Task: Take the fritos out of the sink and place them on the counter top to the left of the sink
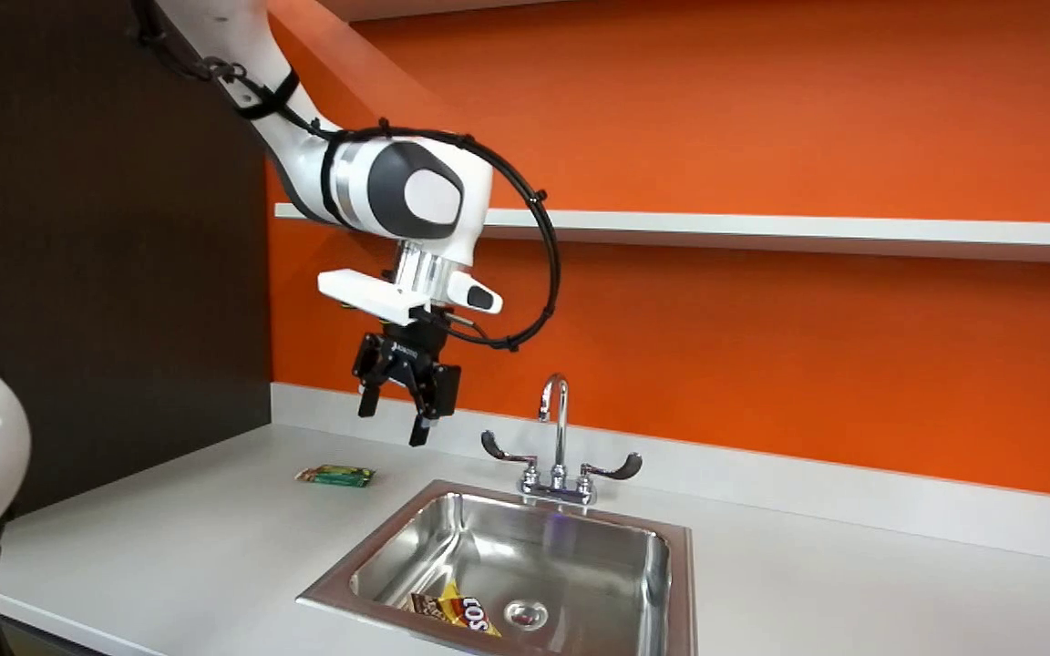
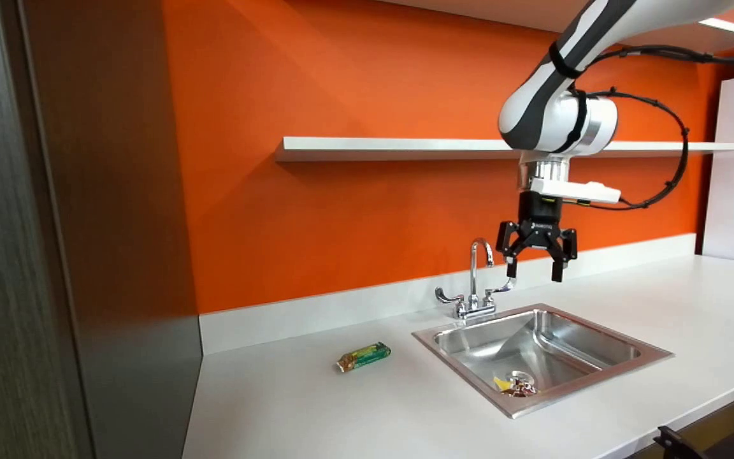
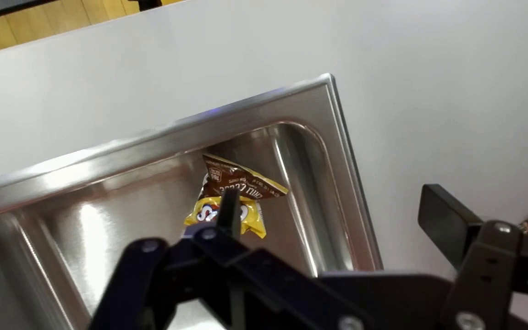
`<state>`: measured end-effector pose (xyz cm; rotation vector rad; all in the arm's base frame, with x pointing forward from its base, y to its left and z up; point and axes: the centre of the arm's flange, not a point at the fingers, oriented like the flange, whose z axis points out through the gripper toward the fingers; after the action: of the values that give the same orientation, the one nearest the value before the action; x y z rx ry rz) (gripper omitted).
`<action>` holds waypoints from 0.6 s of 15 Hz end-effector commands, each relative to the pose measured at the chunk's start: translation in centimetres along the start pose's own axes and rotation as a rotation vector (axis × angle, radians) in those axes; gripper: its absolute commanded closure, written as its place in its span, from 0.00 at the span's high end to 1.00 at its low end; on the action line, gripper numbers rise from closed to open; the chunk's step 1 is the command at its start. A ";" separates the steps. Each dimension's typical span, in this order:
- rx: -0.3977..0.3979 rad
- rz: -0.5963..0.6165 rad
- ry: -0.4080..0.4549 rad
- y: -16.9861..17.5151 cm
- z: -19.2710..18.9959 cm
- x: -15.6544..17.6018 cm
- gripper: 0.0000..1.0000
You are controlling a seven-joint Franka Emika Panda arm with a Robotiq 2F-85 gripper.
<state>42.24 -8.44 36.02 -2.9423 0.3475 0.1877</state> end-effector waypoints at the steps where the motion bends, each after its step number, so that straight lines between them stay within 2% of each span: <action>1: -0.023 0.094 -0.007 1.9 2.1 2.7 1.00; 9: -0.067 0.198 -0.010 5.0 6.7 7.3 1.00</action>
<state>45.10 -12.26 29.15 -2.9484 0.5734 0.2305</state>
